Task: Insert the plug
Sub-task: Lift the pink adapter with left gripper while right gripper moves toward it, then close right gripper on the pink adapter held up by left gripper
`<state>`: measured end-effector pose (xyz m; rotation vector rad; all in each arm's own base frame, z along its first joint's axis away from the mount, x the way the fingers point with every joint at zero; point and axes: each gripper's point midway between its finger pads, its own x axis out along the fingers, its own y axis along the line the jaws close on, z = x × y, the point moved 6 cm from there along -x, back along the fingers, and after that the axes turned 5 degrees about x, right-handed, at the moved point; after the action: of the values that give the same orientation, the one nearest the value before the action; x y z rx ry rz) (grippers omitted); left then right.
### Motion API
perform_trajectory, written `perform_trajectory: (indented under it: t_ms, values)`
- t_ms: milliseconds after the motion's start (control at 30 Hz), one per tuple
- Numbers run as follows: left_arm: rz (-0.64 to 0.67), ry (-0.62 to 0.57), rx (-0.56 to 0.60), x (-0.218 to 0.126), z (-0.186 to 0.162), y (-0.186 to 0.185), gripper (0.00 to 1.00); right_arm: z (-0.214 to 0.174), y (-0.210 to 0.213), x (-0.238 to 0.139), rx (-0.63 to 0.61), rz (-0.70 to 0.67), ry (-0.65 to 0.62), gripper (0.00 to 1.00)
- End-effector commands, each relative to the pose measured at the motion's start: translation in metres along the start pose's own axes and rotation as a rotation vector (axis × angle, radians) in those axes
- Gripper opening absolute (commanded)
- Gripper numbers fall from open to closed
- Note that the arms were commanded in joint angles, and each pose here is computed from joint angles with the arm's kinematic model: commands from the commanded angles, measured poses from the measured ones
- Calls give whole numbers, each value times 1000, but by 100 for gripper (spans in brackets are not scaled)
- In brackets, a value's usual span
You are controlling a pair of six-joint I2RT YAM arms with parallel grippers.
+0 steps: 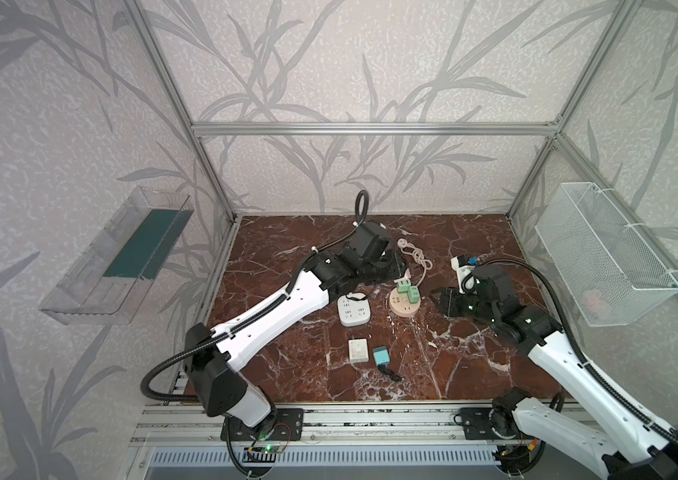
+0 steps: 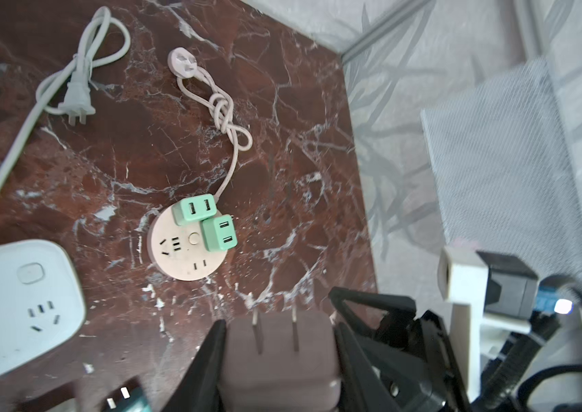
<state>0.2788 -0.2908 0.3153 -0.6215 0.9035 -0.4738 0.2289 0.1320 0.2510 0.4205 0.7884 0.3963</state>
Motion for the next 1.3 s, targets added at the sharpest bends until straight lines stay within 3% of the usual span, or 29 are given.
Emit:
perform_trajectory:
  t_ms: [0,133,467,667,833,1033,1267]
  values:
    - [-96,-120,-375,3,17,17,0,17,21,-4,-38,141,-89,53]
    - [-277,-219,-611,-6,20,25,0,19,37,0,-95,256,-216,53]
    - [-481,-322,-837,-34,30,23,0,20,73,3,-164,398,-555,51]
    - [-591,-255,-833,-30,31,8,0,28,95,1,-200,521,-682,51]
    - [-636,-210,-814,-26,29,2,0,29,108,0,-273,517,-711,51]
    - [-666,-170,-787,-25,28,-5,0,32,113,-2,-395,388,-722,47]
    - [-692,-136,-747,-23,27,-13,0,39,111,-6,-452,306,-755,47]
